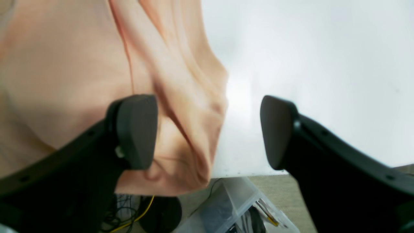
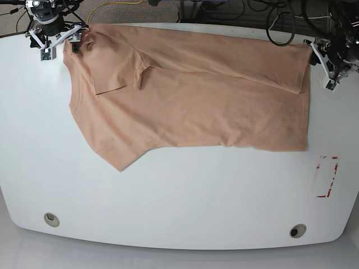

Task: Layout the t-shirt on the table in an organized manner, then fold the t-shirt properly
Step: 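Move the right gripper onto the shirt near the sleeve and pinch fabric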

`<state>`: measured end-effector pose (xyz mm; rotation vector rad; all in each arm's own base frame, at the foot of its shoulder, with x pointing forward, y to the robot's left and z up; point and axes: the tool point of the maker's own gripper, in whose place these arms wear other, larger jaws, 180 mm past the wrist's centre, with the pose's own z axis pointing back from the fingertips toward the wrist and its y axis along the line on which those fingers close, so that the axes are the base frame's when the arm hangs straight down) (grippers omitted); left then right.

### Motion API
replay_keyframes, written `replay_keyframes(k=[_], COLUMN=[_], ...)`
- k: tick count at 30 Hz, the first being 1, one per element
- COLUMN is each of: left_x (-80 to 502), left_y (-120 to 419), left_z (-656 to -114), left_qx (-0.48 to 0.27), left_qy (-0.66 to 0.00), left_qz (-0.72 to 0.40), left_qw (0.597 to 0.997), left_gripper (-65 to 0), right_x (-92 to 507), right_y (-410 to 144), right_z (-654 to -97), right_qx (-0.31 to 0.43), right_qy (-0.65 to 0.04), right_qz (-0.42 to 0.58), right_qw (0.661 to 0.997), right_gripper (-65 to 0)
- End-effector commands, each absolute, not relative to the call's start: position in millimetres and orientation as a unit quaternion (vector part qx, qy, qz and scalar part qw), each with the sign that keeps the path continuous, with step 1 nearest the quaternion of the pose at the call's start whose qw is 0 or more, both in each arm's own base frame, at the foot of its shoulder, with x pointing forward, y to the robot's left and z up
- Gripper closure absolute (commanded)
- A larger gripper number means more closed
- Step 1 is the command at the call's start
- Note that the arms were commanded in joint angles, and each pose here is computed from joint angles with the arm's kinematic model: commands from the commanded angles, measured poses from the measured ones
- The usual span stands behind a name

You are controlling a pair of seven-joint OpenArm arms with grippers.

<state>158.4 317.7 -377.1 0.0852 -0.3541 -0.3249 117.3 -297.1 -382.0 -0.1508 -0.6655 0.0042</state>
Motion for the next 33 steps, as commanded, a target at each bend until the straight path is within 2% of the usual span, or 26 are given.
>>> replay_keyframes(k=[1,12,25,33], left_x=[165.3,180.2,180.7,180.1], left_y=[327.0,335.7,336.7,337.6], left_z=[-362.5,-345.3,-345.0,-345.6], left_qx=[0.056,0.056,0.056,0.056], left_qy=[-0.194,-0.226,-0.228,-0.227], left_qz=[-0.162,-0.154,-0.152,-0.151], left_qw=[0.966,0.96,0.96,0.961], left_gripper=[-28.3,-28.2,-28.1,-28.1], right_x=[126.3,141.2,136.5,134.8], right_y=[-304.2,-316.2,-328.8,-346.3], right_z=[-365.3,-372.7,-409.1,-409.6], right_qx=[-0.09,-0.088,-0.061,-0.071], right_qy=[-0.348,-0.349,-0.315,-0.305], right_qz=[0.017,-0.011,-0.048,-0.04], right_qw=[0.933,0.933,0.946,0.949], right_gripper=[-47.4,-47.4,-47.2,-47.2])
